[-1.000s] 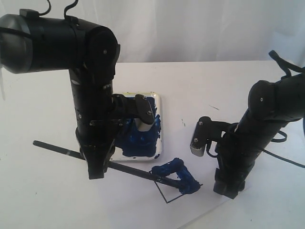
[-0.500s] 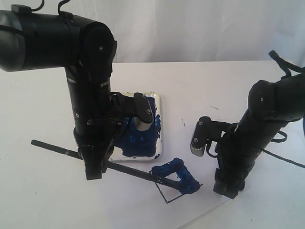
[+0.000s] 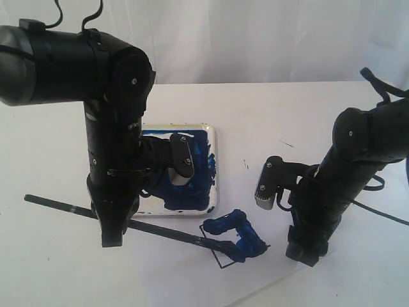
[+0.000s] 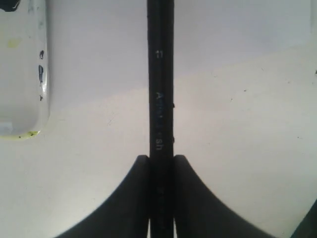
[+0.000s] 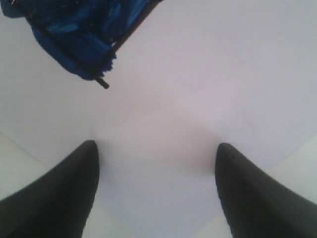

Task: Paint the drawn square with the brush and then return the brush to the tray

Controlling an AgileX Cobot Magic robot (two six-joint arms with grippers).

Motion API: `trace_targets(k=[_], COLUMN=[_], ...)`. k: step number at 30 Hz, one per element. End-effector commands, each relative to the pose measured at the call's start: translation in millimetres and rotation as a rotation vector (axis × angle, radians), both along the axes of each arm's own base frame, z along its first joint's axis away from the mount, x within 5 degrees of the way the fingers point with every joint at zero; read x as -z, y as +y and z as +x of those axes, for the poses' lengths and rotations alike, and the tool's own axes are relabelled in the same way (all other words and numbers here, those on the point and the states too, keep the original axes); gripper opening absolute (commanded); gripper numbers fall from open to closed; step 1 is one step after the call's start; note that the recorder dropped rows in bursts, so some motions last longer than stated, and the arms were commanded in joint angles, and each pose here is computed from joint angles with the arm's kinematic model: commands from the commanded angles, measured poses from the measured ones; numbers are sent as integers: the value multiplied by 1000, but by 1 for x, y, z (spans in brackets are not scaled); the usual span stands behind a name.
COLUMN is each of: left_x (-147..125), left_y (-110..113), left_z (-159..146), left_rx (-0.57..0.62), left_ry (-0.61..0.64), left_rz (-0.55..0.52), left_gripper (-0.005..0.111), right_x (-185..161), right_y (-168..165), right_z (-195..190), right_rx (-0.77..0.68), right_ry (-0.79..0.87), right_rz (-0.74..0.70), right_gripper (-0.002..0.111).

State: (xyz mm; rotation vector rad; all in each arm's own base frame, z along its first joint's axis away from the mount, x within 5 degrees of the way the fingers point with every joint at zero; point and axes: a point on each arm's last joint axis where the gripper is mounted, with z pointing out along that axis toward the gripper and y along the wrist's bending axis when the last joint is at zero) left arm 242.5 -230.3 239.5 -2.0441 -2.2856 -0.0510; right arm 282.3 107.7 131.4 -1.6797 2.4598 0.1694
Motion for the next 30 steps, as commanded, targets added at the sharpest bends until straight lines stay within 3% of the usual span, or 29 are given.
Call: trace_targets(k=[1,6,9,17,20,30], left_x=[-5,-12,-9,0,1,1], left_y=[6,6,2,2,-3,-8], left_z=[-10,-14,-10,-4,1,4], left_rx=[13,6,-62,-49,-107,-114], left_ry=[82,82,47,30,-30,-61], left_rz=[37,6,-22,23,-34,-87], left_gripper=[0,0,0,0,0,0], right_x=[9,9,9,9,9,9], right_y=[0,0,0,0,0,0], right_z=[-2,-2,-2,-2,-2,-2], right_rx=[3,3,3,3,3,3], right_ry=[31,31,31,31,31,31], right_rz=[-9,-9,-9,-9,-9,-9], right_gripper=[63,63,63,63,63,63])
